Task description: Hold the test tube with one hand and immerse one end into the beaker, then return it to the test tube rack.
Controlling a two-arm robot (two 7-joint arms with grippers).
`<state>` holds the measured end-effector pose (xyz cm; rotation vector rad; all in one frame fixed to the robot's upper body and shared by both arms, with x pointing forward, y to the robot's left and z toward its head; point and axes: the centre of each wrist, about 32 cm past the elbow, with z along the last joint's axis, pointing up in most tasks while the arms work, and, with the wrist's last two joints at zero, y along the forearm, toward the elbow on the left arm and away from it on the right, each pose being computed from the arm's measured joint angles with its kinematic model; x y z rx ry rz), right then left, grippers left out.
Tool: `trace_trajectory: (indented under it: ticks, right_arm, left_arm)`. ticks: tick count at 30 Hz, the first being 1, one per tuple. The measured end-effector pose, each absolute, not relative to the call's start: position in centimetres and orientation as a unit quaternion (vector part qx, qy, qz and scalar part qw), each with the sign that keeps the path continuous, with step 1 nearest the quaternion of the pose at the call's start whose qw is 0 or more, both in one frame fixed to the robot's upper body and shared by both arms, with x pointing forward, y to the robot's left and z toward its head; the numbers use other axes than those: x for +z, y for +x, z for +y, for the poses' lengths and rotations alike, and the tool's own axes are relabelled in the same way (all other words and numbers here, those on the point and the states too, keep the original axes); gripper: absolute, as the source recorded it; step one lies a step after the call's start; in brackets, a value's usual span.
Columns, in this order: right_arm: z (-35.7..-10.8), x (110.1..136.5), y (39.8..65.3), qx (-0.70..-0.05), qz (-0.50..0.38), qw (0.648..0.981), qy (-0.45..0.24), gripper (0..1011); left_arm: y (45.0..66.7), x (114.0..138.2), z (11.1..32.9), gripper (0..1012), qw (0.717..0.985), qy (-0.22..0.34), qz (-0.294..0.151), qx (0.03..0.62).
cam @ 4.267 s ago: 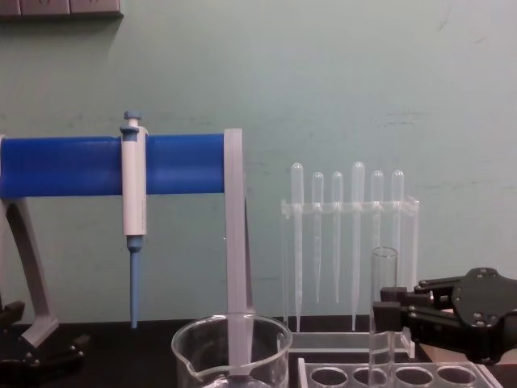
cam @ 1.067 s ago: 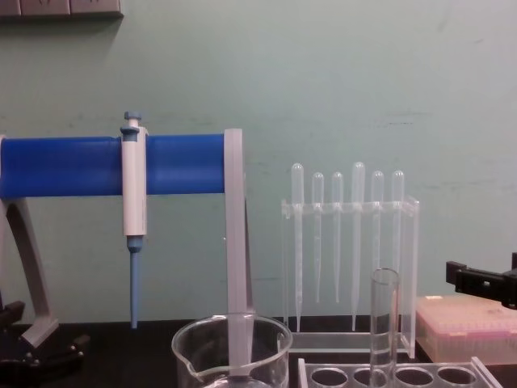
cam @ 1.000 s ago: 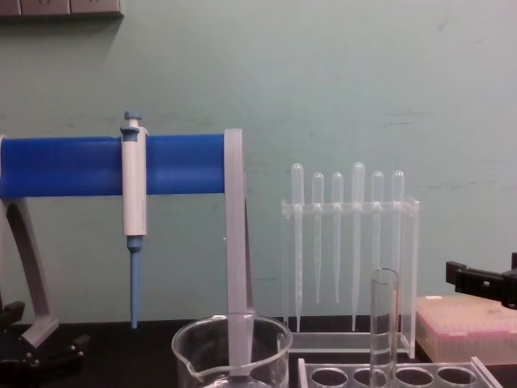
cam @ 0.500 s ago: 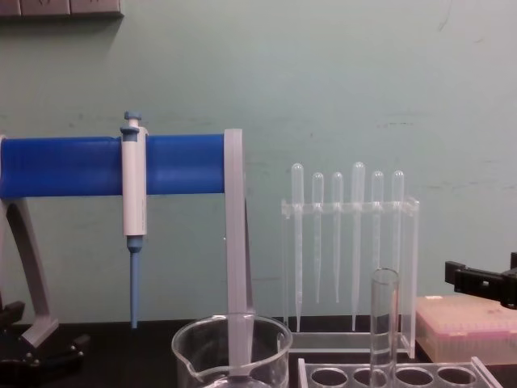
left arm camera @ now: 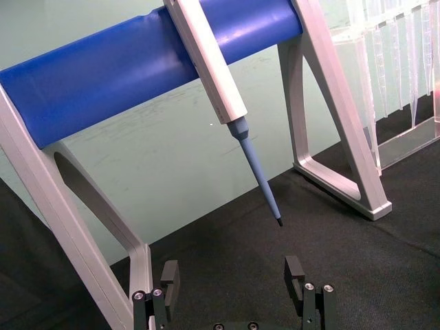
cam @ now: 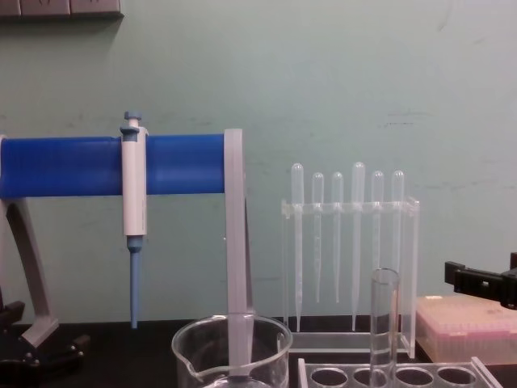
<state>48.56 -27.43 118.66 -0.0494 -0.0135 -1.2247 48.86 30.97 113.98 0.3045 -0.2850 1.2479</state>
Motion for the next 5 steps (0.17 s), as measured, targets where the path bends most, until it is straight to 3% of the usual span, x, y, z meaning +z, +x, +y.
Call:
trace_trajectory:
  ticks: [5]
  right_arm:
    - [-27.43,118.66,48.57,-0.575,-0.006,0.818,-0.023,1002]
  left_arm:
    - [48.86,113.98,30.96,1000,0.791,0.141,-0.132,0.580]
